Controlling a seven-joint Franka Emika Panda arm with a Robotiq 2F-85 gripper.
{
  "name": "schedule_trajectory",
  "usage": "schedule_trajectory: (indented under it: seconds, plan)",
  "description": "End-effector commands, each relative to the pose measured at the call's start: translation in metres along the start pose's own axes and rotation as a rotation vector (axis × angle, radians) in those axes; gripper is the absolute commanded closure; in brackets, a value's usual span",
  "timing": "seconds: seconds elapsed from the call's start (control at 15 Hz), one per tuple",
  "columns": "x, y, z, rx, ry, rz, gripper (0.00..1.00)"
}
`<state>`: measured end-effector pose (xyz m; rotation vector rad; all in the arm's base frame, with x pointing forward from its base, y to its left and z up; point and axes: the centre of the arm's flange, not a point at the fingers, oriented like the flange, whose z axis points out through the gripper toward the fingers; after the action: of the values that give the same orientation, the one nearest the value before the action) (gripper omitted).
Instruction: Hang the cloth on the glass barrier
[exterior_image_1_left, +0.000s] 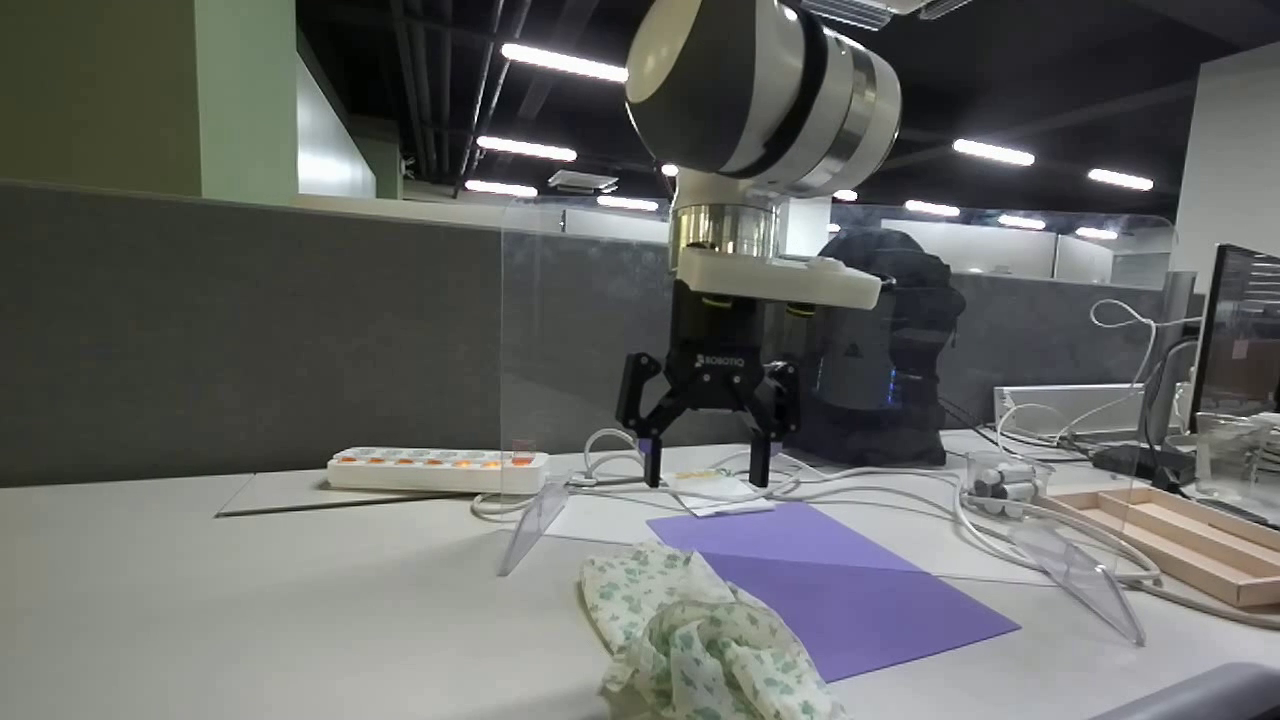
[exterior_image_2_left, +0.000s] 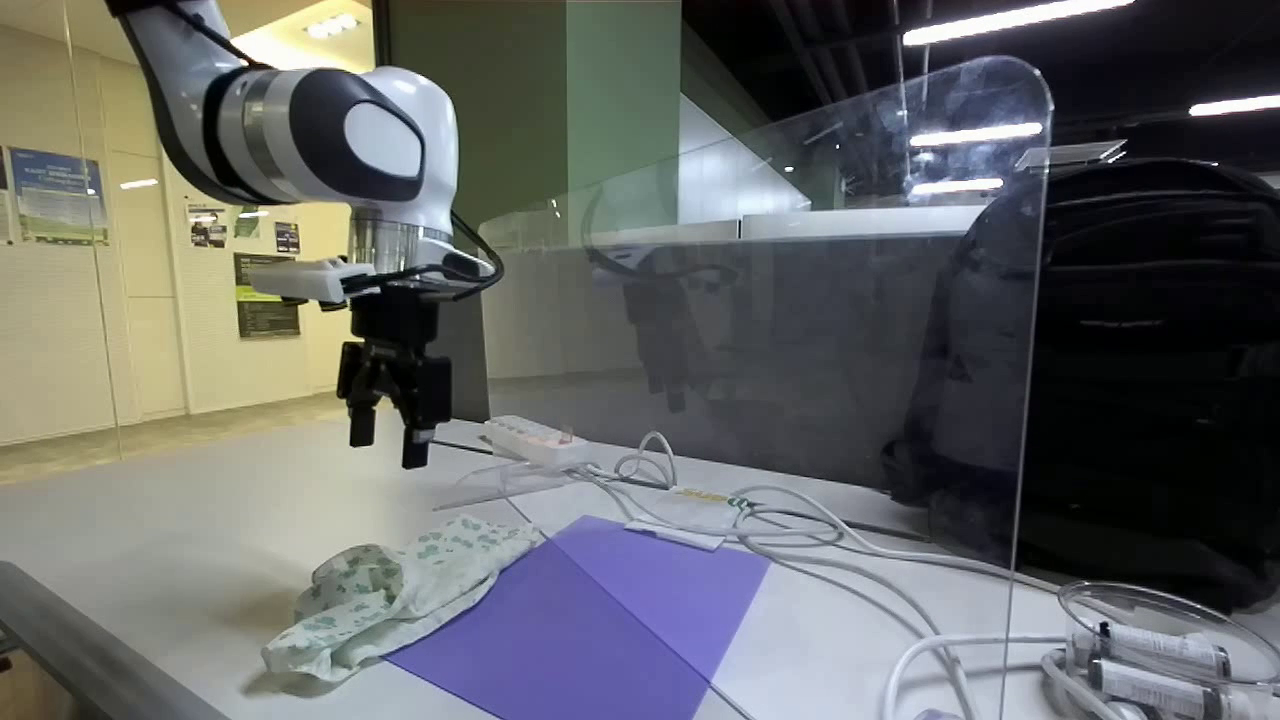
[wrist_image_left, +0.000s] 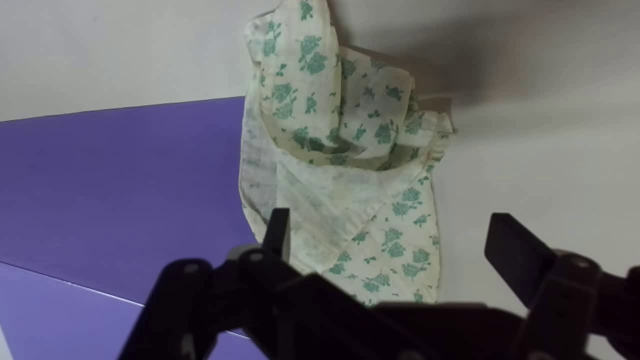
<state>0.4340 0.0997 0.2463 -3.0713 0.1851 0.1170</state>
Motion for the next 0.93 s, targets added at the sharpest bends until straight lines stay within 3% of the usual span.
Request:
schedule_trajectory:
  seconds: [0.0,0.87]
  plan:
    - [-0.003,-0.010,0.003,-0.045,0.042,0.000,0.00]
    - [-0.002,-0.011,0.091,-0.226,0.023,-0.015,0.00]
